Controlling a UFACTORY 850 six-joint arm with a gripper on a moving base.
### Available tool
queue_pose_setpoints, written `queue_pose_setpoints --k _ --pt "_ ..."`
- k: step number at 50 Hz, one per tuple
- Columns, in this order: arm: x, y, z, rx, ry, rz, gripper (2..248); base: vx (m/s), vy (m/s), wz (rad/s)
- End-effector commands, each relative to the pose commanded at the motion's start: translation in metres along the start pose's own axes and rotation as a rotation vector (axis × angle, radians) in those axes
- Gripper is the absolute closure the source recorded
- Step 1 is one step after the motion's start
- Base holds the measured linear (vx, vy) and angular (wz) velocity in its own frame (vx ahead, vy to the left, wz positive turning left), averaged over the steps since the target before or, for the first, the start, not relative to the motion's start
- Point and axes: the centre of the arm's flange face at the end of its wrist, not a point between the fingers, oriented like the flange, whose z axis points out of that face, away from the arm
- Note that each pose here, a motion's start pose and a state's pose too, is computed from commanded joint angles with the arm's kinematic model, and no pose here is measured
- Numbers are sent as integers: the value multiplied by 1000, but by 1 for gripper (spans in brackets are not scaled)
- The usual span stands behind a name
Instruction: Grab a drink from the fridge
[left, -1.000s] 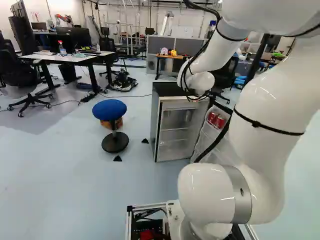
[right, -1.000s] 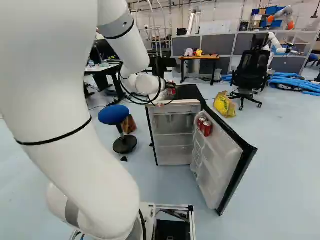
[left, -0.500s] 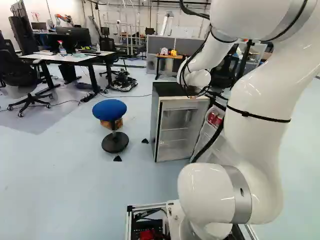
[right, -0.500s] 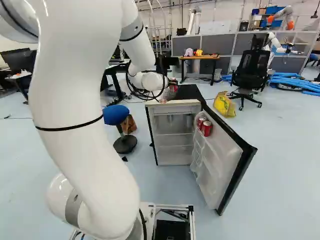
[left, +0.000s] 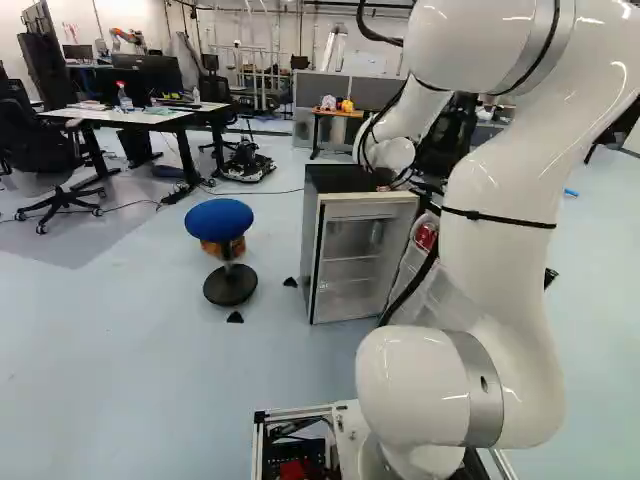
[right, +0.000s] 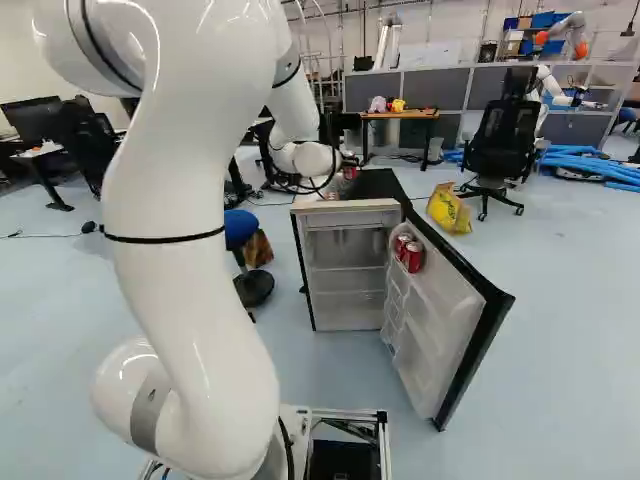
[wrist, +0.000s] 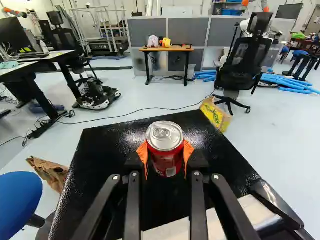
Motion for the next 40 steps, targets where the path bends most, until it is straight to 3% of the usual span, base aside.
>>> queue_pose_setpoints --k 35,40 --pt "-23 2 86 -3 -29 1 159 0 0 0" --pt "-23 1 90 -3 -26 1 159 0 0 0"
